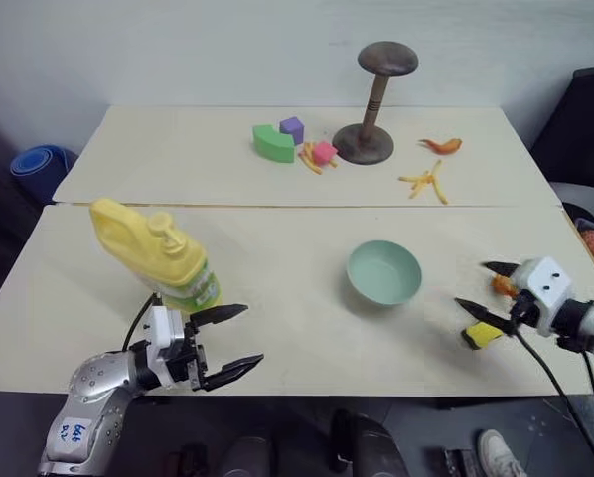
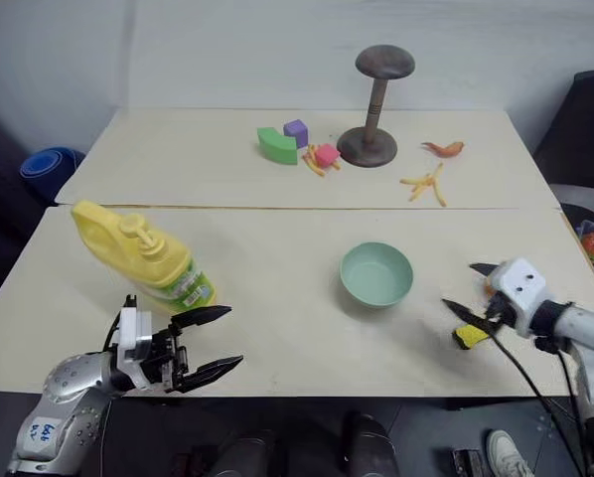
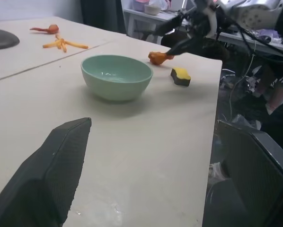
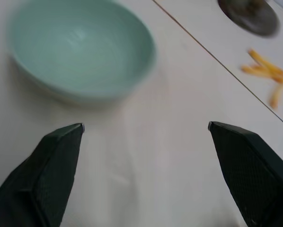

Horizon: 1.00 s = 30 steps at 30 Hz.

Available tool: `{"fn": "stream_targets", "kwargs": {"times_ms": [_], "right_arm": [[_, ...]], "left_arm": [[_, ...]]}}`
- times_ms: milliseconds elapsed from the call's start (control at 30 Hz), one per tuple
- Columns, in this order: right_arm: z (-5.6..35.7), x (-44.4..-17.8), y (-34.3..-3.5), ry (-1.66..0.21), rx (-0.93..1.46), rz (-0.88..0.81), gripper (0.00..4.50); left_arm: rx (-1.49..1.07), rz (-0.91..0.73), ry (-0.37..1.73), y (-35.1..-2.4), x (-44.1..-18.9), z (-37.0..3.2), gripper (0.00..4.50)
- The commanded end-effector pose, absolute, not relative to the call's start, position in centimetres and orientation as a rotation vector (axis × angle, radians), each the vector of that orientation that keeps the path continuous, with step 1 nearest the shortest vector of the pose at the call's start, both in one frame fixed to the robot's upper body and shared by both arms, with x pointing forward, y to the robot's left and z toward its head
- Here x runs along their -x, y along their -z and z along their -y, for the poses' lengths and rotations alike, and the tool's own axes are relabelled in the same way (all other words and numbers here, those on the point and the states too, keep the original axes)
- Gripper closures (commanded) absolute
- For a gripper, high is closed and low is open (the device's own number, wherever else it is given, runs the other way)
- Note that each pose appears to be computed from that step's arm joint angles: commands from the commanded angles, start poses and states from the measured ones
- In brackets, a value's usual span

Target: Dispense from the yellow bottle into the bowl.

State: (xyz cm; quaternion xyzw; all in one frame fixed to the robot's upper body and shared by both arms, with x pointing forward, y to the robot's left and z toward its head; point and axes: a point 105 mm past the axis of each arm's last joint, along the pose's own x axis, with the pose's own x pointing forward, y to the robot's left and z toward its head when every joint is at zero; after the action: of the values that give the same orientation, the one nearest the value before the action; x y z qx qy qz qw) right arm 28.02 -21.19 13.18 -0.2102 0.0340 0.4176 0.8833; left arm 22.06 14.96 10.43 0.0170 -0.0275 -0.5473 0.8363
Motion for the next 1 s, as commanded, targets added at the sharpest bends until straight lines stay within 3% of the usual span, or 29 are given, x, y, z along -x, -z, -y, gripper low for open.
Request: {"fn": "stream_targets", "kwargs": {"times_ms": [33, 300, 400, 667, 767, 933, 1000], "right_arm": [[17.5, -27.6, -12.6, -0.914, 0.409, -0.069, 0.06], [14.2, -31.5, -8.7, -0.785, 0.419, -0.192, 0.06], [14.2, -32.6, -7.7, -0.742, 0.438, -0.229, 0.66], [12.6, -32.9, -8.4, -0.802, 0.463, -0.186, 3.36], [12.1, -32.9, -9.2, -0.849, 0.505, -0.145, 4.34], [10.8, -32.4, -11.3, -0.986, 0.552, -0.074, 4.43], [9.7, -31.6, -12.7, -1.110, 0.618, -0.028, 4.50]], "left_arm": [[-0.059, 0.072, 1.134, -10.6, -22.2, -15.2, 0.00], [-0.087, 0.082, 1.097, -10.9, -22.5, -15.5, 0.00], [-0.090, 0.088, 1.078, -11.0, -22.4, -15.6, 0.00], [-0.080, 0.087, 0.973, -11.3, -21.8, -17.1, 0.00], [-0.039, 0.117, 0.840, -12.0, -21.4, -18.5, 0.00], [0.114, 0.166, 0.668, -13.6, -20.0, -20.7, 0.00], [0.189, 0.224, 0.593, -15.3, -19.4, -22.3, 0.71]]}}
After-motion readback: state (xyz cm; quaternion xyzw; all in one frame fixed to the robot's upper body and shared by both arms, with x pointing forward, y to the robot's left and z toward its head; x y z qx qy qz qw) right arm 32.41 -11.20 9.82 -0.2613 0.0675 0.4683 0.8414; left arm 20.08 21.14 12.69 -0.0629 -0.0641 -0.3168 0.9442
